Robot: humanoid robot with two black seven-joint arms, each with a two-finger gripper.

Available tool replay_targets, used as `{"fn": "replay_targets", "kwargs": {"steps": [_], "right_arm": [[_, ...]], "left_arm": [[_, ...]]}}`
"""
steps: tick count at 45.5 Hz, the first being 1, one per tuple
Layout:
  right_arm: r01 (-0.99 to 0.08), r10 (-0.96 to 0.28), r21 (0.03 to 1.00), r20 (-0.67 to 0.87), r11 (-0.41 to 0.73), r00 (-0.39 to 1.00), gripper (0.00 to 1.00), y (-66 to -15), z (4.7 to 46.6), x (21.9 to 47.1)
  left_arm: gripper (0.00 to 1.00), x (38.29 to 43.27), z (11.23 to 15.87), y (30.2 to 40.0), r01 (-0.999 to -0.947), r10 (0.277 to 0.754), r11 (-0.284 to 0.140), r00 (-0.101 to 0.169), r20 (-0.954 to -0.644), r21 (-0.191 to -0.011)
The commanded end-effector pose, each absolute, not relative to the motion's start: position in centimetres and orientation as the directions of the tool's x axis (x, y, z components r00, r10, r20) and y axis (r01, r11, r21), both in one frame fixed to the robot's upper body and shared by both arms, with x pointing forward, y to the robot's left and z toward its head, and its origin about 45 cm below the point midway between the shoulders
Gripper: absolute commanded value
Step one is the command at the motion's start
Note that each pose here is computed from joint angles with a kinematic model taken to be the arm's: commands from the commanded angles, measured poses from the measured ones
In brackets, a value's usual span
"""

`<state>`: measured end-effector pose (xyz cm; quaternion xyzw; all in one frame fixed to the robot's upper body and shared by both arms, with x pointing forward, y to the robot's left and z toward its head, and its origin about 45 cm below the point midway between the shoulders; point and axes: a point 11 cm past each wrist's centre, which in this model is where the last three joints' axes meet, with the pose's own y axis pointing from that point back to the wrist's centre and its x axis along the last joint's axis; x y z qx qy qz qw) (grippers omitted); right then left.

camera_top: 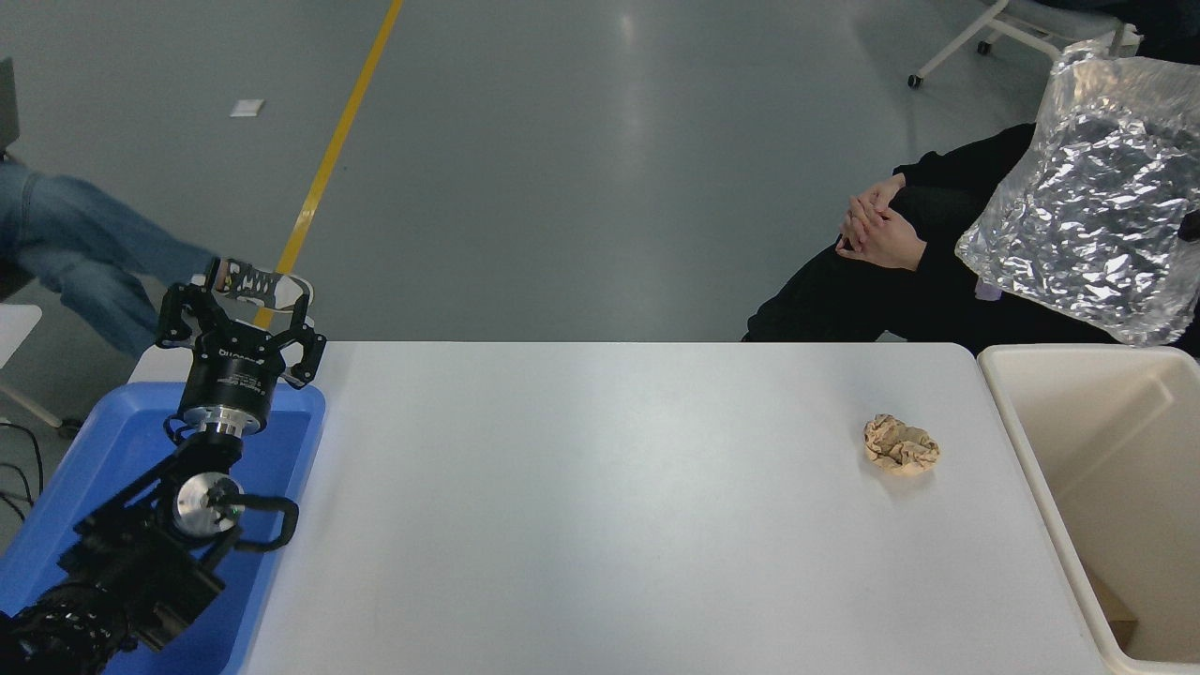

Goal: Pick up foil plate and place in dustbin

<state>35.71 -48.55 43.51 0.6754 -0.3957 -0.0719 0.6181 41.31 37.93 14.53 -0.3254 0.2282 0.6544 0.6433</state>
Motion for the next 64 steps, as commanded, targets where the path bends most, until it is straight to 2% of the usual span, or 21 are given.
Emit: {"fn": "replay_targets", "kwargs": {"steps": [1,8,21,30,36,40,50,64], "right_arm": [[-0.397,-0.701,0.907,0.376,0.143,0.606,0.0,-54.7,37.5,35.3],[-0.407,-0.751,0.899,0.378,0.159,0.542,0.0,-57.8,34.1,34.7],[-0.341,-0.839,0.928,0.302,0.151,0.451,0.0,-61.0,24.5,30.5],[-0.391,-0.781,0.817,0.549,0.424,0.298,0.0,-64.5,21.6,28.7],[-0.396,-0.697,0.723,0.676,0.566,0.238,0.0,-64.7,17.6,27.7],[-0.401,-0.66,0.676,0.723,0.618,0.202,0.0,-65.2,16.6,27.2],[-0.423,-0.622,0.61,0.772,0.669,0.129,0.0,-65.5,16.0,27.6],[-0.422,-0.566,0.568,0.812,0.707,0.143,0.0,-65.3,14.5,27.2]], "left_arm": [[0.99,41.31,14.55,37.96,-0.9904,0.694,-0.069,0.039,-0.719,-0.12],[0.99,41.31,14.55,37.96,-0.9904,0.694,-0.069,0.039,-0.719,-0.12],[0.99,41.31,14.55,37.96,-0.9904,0.694,-0.069,0.039,-0.719,-0.12],[0.99,41.31,14.55,37.96,-0.9904,0.694,-0.069,0.039,-0.719,-0.12],[0.99,41.31,14.52,37.89,-0.9904,0.693,-0.068,0.04,-0.72,-0.12],[0.99,41.31,14.55,37.97,-0.9903,0.693,-0.07,0.039,-0.72,-0.121],[0.99,41.31,14.55,37.97,-0.9903,0.693,-0.07,0.039,-0.72,-0.121],[0.99,41.31,14.55,37.96,-0.9904,0.694,-0.069,0.039,-0.719,-0.12]]}}
